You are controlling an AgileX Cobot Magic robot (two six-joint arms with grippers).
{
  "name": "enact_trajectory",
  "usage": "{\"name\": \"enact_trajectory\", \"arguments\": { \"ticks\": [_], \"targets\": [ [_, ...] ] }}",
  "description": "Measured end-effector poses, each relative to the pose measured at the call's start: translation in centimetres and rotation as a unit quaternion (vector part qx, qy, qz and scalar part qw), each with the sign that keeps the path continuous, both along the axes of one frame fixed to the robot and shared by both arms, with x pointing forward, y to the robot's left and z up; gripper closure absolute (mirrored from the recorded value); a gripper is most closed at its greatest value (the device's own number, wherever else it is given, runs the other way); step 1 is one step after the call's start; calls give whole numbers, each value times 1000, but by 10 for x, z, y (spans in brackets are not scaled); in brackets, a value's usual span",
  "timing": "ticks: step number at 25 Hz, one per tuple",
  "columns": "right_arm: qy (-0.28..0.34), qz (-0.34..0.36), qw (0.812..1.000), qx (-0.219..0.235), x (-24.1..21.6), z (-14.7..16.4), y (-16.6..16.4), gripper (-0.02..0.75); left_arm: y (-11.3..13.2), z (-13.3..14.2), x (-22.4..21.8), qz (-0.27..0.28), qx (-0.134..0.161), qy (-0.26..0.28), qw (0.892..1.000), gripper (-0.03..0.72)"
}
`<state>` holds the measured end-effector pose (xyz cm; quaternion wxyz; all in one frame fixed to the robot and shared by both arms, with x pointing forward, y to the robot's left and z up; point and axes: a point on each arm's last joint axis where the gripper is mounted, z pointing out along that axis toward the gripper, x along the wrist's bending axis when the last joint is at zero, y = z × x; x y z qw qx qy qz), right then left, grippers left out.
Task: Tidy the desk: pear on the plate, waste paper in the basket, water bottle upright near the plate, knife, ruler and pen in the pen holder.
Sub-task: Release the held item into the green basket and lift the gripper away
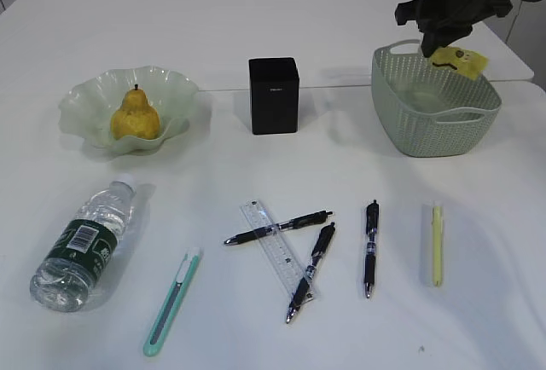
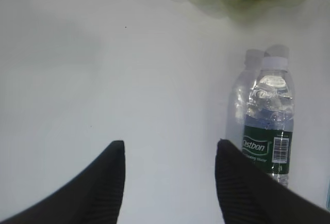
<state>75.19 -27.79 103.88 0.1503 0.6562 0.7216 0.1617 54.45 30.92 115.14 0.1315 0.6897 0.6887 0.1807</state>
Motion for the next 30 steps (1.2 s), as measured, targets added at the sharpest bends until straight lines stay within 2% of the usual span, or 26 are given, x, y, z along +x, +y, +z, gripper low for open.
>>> {"name": "enact_trajectory", "arguments": {
  "ticks": [8,19,22,25,27,30],
  "targets": [
    [-5,-6,1000,-3,2,-2,-6,723,0,0,0,0,0,0,1000,298],
    [-1,-9,1000,-19,14,-33,-9,708,0,0,0,0,0,0,1000,298],
    [-1,-9,1000,-21,17,-41,-9,590,0,0,0,0,0,0,1000,298],
    [-3,-20,1000,-19,20,-47,-9,379,0,0,0,0,0,0,1000,298],
    [-2,-30,999,-19,21,-50,-12,277,0,0,0,0,0,0,1000,298],
    [-3,-39,999,-27,21,-50,-17,216,0,0,0,0,-1,0,1000,298]
  ]
}}
